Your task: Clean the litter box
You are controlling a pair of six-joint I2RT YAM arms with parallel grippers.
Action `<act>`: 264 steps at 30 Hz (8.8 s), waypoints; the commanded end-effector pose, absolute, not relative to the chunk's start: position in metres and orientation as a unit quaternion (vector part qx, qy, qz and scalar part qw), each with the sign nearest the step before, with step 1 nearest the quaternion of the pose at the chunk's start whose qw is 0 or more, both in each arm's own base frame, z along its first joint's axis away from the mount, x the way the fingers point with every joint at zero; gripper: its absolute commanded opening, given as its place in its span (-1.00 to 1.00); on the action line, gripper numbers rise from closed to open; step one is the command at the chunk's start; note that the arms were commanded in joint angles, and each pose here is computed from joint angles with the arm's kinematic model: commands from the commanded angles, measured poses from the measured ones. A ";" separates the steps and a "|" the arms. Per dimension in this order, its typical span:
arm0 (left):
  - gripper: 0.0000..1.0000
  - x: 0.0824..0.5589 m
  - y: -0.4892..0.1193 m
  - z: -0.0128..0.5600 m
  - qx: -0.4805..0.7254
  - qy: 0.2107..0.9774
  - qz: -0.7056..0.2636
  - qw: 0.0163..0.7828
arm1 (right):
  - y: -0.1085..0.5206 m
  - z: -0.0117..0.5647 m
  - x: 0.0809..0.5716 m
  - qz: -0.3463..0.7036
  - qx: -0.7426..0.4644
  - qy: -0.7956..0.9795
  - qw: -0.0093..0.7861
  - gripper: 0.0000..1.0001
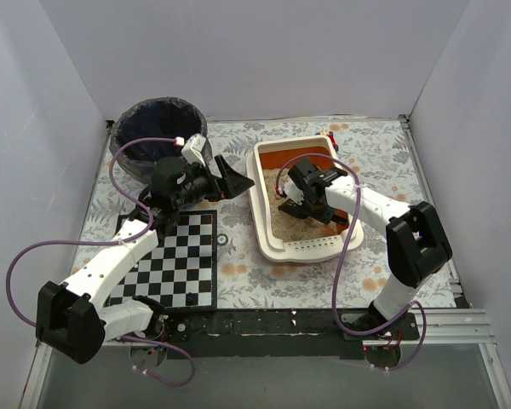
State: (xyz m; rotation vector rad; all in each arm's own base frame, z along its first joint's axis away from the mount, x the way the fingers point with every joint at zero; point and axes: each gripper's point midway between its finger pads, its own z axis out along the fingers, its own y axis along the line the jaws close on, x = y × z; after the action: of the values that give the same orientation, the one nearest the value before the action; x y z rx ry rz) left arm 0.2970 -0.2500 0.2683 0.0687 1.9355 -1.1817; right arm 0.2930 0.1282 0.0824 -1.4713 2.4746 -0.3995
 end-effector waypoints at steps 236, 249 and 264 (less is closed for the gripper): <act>-0.33 0.444 -0.313 0.177 -0.039 0.908 -0.253 0.332 | 0.186 0.163 0.396 -0.275 -0.634 0.581 0.430 -0.97; -0.35 0.446 -0.314 0.188 -0.015 0.896 -0.262 0.358 | 0.204 0.147 0.311 -0.132 -0.699 0.583 0.392 -0.97; -0.32 0.436 -0.330 0.195 0.032 0.885 -0.307 0.349 | 0.229 0.215 0.374 -0.226 -0.632 0.529 0.520 -0.97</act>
State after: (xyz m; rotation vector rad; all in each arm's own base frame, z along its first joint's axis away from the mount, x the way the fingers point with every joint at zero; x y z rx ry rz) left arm 0.4378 -0.3038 0.1579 -0.0607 2.4125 -0.6268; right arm 0.3433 0.2104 0.1720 -1.6440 1.3693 -0.5046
